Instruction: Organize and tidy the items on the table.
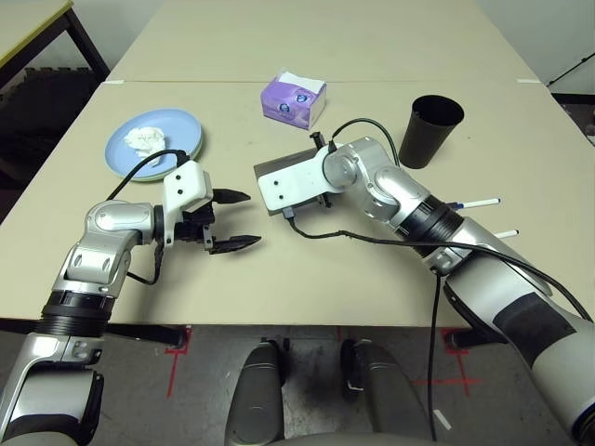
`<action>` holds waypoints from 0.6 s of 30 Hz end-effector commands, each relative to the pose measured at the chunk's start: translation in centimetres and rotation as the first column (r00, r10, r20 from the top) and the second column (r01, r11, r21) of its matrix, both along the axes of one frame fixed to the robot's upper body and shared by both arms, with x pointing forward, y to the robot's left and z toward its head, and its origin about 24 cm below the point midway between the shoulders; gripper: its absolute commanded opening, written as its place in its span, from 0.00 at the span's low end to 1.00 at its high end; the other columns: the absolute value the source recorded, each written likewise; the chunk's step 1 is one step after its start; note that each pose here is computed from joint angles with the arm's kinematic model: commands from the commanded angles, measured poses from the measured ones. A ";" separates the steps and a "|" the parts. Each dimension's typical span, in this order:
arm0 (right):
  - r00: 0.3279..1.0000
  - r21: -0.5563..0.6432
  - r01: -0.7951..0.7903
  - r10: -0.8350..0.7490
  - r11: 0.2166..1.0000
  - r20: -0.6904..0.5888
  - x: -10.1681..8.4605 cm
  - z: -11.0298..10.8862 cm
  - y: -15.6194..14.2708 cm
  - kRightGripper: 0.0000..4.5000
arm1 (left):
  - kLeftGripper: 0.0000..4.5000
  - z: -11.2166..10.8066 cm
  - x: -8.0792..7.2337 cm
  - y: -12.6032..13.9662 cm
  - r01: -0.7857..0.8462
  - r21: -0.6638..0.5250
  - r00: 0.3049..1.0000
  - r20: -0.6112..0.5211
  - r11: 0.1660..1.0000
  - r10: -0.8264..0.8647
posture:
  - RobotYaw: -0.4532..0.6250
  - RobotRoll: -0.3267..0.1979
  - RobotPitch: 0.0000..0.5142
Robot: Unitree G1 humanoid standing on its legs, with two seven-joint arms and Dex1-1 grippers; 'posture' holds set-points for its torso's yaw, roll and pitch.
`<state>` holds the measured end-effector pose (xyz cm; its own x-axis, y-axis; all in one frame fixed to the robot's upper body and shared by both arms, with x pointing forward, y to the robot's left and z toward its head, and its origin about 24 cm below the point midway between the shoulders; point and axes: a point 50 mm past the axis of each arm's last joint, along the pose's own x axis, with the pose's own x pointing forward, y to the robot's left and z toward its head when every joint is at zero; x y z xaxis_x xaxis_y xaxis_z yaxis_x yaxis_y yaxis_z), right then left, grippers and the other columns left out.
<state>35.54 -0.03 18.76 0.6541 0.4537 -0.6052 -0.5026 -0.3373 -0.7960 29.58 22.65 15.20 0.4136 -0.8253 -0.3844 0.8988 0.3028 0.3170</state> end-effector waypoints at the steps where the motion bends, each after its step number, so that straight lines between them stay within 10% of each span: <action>1: 1.000 -0.001 -0.017 0.016 1.000 -0.024 -0.4 0.0 0.2 0.08 | 1.00 0.0 -0.1 0.0 0.008 0.017 1.000 0.001 1.000 -0.008 | 0.46 0.62 0.32; 13: 0.998 -0.022 -0.003 0.002 1.000 -0.057 -0.6 1.4 -0.1 0.96 | 1.00 0.1 0.0 -0.1 0.008 0.012 1.000 0.004 1.000 -0.008 | 0.45 0.62 0.31; 18: 0.994 0.041 0.004 0.001 0.999 -0.106 -0.9 3.2 -0.1 0.99 | 1.00 0.1 0.1 -0.1 0.008 0.014 1.000 0.004 1.000 -0.008 | 0.44 0.62 0.31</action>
